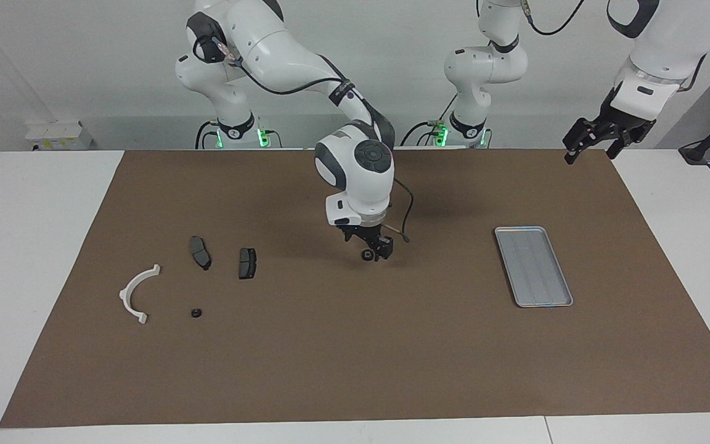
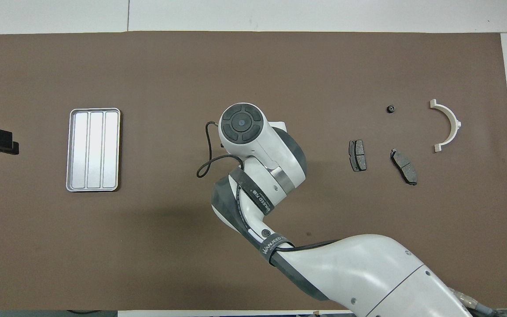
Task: Place bearing gear from tray to pile
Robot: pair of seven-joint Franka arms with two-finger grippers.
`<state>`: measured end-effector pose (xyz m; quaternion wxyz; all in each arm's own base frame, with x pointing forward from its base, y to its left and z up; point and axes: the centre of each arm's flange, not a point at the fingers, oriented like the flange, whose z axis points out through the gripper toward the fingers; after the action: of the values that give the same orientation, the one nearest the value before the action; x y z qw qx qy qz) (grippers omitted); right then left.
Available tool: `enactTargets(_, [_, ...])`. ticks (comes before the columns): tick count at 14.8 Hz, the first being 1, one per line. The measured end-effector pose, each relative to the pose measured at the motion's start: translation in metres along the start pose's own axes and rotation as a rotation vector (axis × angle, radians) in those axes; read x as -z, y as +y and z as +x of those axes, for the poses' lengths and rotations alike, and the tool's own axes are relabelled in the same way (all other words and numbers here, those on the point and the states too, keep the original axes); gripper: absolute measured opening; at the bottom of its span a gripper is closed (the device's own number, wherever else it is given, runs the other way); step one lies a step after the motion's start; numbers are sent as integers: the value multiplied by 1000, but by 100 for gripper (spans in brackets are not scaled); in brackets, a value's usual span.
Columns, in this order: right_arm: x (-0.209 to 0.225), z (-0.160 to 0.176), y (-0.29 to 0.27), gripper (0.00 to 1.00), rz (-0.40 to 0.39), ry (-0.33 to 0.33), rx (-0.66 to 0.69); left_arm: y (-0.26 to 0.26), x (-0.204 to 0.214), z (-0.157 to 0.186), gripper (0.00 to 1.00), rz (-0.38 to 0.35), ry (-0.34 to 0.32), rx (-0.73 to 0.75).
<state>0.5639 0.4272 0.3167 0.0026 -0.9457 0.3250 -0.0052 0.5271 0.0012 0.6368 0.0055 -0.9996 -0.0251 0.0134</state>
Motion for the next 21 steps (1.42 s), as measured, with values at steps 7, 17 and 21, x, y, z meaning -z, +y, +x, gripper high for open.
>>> enactTargets(7, [-24,-1,7,100,-31,-7,4,3,3,0,100,0,4,-18])
enactTargets(17, [-29,-1,12,46,-11,-1,6,15,3,-1,100,0,4,-43])
enactTargets(21, [-28,1,13,35,-15,-1,4,17,3,-1,100,0,4,-46])
